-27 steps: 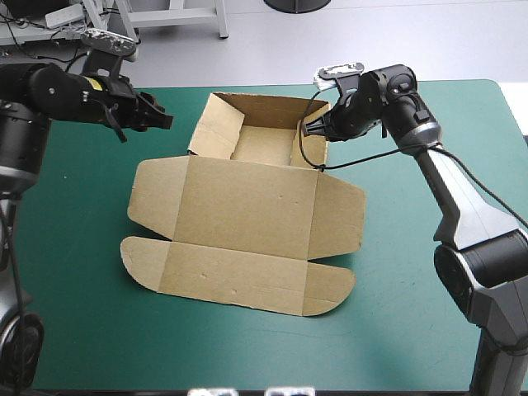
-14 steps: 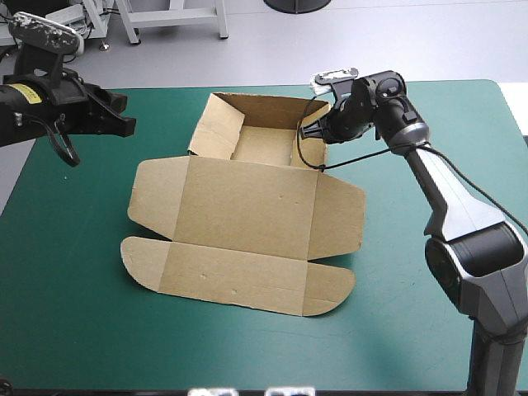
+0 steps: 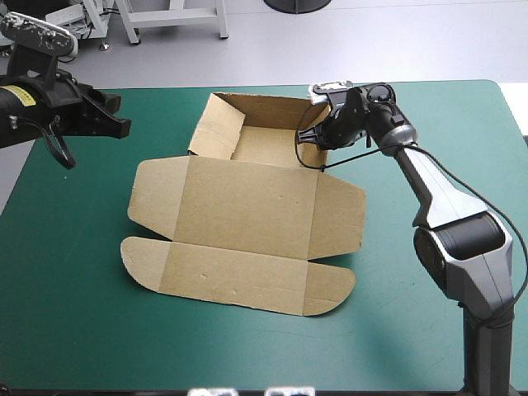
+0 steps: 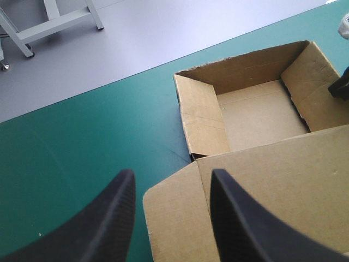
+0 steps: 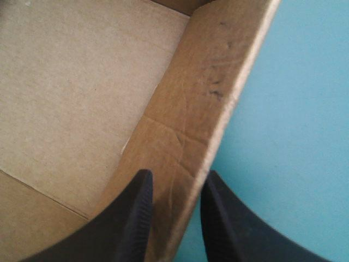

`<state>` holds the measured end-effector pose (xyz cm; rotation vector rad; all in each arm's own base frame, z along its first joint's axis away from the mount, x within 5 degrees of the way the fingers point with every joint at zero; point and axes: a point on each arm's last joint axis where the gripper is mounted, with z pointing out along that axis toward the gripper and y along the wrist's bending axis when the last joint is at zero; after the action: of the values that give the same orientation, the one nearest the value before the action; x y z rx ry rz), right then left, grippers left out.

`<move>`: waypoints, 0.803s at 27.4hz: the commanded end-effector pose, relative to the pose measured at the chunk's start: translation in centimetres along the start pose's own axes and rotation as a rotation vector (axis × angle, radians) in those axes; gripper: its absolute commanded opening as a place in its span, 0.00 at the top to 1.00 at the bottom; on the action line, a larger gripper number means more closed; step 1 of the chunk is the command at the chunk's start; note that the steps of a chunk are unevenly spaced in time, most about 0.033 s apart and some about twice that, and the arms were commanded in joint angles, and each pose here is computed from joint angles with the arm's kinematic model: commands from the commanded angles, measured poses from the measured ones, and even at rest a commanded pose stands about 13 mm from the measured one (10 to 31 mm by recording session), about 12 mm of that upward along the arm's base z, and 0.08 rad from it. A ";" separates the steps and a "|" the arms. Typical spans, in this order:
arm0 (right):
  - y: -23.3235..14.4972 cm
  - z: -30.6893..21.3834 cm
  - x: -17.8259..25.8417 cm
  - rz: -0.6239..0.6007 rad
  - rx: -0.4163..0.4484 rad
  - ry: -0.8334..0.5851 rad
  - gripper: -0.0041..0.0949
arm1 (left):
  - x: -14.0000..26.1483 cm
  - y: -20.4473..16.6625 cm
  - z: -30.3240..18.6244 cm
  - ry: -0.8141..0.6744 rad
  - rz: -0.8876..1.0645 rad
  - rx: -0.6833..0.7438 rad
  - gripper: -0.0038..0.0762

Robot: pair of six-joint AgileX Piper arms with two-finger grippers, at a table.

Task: Fold the box

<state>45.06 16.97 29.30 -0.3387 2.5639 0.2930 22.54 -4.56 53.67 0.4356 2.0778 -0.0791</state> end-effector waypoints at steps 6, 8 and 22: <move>0.4 -0.9 -1.4 0.034 -0.076 -0.108 0.71 | 0.8 -0.1 -0.3 0.037 -0.001 0.003 0.55; 0.4 -0.4 -1.3 0.029 -0.076 -0.099 0.79 | 0.8 -0.1 -0.1 0.039 -0.002 0.003 0.55; -0.2 -4.9 -3.2 -0.001 -0.065 -0.196 0.98 | 0.9 -0.2 -1.3 0.020 0.004 -0.002 0.55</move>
<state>46.39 17.77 27.58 -0.3527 2.5602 0.3871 23.09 -4.52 52.38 0.4391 2.1278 -0.0670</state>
